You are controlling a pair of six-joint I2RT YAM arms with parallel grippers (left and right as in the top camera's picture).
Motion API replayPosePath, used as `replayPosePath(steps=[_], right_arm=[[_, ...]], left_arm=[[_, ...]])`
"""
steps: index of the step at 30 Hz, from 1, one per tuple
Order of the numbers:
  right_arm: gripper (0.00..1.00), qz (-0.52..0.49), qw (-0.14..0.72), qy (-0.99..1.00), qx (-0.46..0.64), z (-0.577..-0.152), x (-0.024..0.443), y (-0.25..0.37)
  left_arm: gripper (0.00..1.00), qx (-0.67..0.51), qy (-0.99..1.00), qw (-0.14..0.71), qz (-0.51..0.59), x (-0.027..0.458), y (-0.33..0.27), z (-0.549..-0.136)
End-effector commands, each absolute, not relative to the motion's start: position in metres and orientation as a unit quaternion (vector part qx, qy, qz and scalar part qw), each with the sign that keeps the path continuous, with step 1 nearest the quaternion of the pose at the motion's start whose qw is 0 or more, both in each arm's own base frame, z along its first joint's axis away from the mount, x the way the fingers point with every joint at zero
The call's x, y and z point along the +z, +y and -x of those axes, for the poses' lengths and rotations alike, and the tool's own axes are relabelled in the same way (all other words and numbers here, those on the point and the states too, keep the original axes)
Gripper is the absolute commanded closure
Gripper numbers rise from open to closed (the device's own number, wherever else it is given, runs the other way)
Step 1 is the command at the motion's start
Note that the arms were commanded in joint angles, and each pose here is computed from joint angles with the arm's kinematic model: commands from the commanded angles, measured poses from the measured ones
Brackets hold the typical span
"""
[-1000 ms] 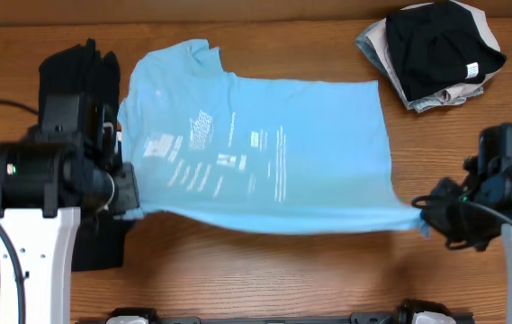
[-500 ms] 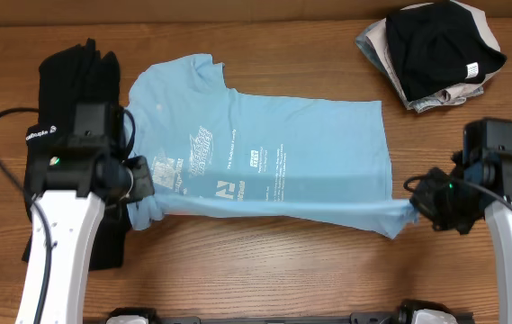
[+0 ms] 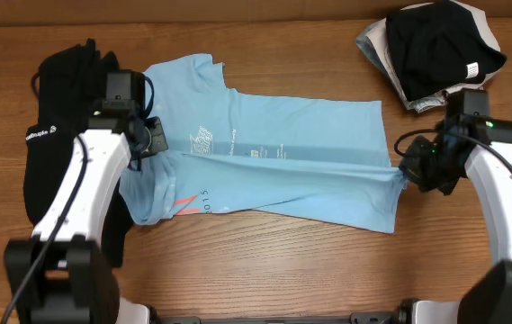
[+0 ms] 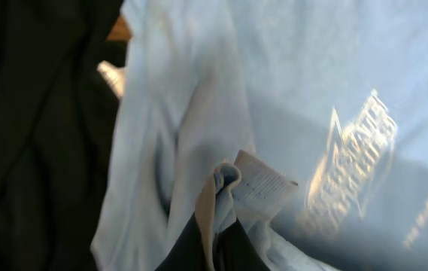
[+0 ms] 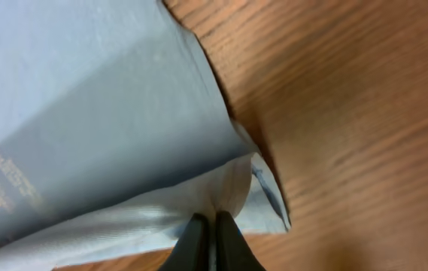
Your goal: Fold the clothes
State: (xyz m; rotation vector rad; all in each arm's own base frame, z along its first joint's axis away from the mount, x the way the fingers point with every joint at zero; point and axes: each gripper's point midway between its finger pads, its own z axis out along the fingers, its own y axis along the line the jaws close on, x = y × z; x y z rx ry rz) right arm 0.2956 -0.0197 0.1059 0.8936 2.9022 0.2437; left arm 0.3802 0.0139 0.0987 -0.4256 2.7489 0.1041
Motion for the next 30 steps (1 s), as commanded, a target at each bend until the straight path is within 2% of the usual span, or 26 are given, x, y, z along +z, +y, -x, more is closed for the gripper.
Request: replayPosePath(steps=[1,5,8,10,12,14,15,16,17,20,22,24,27,30], right_arm=[[0.96,-0.282,0.044,0.956,0.069,-0.303,0.094,-0.024],[0.96,-0.276,0.046,0.958,0.07,-0.315,0.08,-0.025],[0.96,-0.265,0.048,0.96,0.07,-0.325,0.069,-0.023],[0.96,-0.26,0.048,0.962,0.071,-0.33,0.062,-0.02],[0.82,-0.253,0.05,0.963,0.077,-0.336,0.056,-0.014],[0.51,-0.247,0.055,0.964,0.086,-0.342,0.052,-0.008],[0.3,-0.245,0.059,0.964,0.086,-0.345,0.051,-0.008],[0.19,-0.244,0.062,0.964,0.086,-0.347,0.051,-0.008],[0.15,-0.244,0.067,0.964,0.087,-0.35,0.051,-0.008],[0.1,-0.242,0.082,0.963,0.089,-0.358,0.056,-0.009],[0.1,-0.235,0.09,0.963,0.091,-0.364,0.066,-0.01],[0.1,-0.208,0.101,0.968,0.099,-0.373,0.084,-0.007],[0.1,-0.162,0.119,0.973,0.112,-0.385,0.119,-0.002],[0.1,-0.143,0.141,0.973,0.112,-0.395,0.158,0.002]], left_arm=[[0.95,0.057,0.972,0.169,0.15,0.08,0.024,-0.388],[0.95,0.059,0.974,0.162,0.15,0.06,0.024,-0.396],[0.86,0.059,0.974,0.16,0.15,0.05,0.024,-0.401],[0.76,0.059,0.974,0.162,0.15,0.047,0.024,-0.403],[0.71,0.058,0.973,0.168,0.15,0.048,0.024,-0.406],[0.6,0.057,0.971,0.175,0.15,0.05,0.024,-0.409],[0.53,0.057,0.971,0.177,0.151,0.05,0.024,-0.41],[0.47,0.057,0.971,0.179,0.151,0.05,0.024,-0.411],[0.4,0.056,0.97,0.182,0.149,0.051,0.024,-0.413],[0.2,0.058,0.97,0.19,0.137,0.057,0.026,-0.418],[0.13,0.054,0.971,0.192,0.13,0.071,0.027,-0.424],[0.02,0.046,0.975,0.193,0.103,0.092,0.023,-0.431],[0.0,0.014,0.977,0.208,0.035,0.138,0.007,-0.445],[0.0,-0.01,0.969,0.246,0.012,0.188,-0.003,-0.46]])
